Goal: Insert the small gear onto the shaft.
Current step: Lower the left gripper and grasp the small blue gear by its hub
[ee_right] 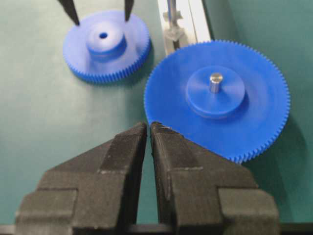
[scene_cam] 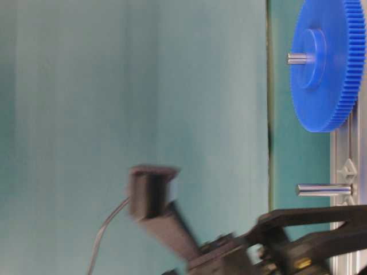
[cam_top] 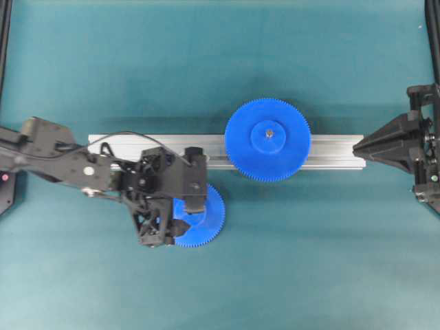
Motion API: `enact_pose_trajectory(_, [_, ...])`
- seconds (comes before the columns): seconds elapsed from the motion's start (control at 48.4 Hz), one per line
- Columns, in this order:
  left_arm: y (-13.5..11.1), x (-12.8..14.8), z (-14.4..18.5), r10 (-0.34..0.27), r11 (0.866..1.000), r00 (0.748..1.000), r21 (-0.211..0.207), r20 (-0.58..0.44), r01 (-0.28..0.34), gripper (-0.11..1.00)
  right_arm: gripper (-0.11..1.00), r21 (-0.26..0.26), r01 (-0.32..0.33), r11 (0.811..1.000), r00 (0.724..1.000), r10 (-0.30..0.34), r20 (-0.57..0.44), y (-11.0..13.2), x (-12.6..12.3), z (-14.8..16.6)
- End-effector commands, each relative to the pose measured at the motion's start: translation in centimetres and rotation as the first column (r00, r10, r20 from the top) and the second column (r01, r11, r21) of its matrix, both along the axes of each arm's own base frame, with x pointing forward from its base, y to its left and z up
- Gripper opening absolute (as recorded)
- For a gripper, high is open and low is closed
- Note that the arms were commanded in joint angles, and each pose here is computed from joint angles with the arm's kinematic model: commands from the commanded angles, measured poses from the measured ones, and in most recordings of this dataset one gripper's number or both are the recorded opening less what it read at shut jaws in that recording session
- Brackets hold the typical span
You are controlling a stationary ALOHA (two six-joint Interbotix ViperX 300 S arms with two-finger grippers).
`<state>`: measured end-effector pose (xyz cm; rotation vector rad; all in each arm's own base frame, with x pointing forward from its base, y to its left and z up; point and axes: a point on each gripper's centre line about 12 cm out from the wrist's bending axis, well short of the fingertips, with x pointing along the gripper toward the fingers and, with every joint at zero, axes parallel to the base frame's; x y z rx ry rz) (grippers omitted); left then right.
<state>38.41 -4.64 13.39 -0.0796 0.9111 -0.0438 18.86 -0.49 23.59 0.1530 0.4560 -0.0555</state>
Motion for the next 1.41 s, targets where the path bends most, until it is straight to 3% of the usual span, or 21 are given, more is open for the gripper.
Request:
enact_pose_trajectory(0.0, [-0.1, 1.1, 0.7, -0.002, 1.000, 1.000, 0.000, 0.020, 0.002, 0.93, 0.17, 0.008, 0.008, 1.000, 1.000, -0.008, 0.012, -0.1, 0.1, 0.4])
enact_pose_trajectory(0.683, [-0.1, 1.5, -1.5, 0.004, 1.000, 0.995, 0.014, -0.103, -0.002, 0.93, 0.17, 0.006, 0.019, 1.000, 0.999, -0.019, 0.029, -0.3, -0.6, 0.3])
enact_pose_trajectory(0.972, [0.0, 0.6, -2.4, 0.007, 1.000, 0.978, 0.028, -0.208, -0.001, 0.93, 0.17, 0.007, 0.019, 1.000, 0.999, -0.019, 0.028, -0.3, -0.6, 0.2])
enact_pose_trajectory(1.117, [0.0, 0.5, -2.3, 0.008, 0.999, 0.972, 0.032, -0.236, -0.001, 0.87, 0.17, 0.008, 0.019, 1.000, 0.999, -0.019, 0.026, -0.3, -0.7, 0.1])
enact_pose_trajectory(1.262, [0.1, 0.5, -2.0, 0.005, 0.999, 0.968, 0.037, -0.252, 0.005, 0.72, 0.17, 0.007, 0.019, 1.000, 0.999, -0.019, 0.035, -0.2, -0.9, 0.1])
enact_pose_trajectory(1.386, [0.1, 0.5, -1.6, 0.005, 0.999, 0.963, 0.040, -0.271, 0.006, 0.72, 0.17, 0.007, 0.019, 1.000, 0.999, -0.019, 0.048, -0.2, -1.1, 0.3])
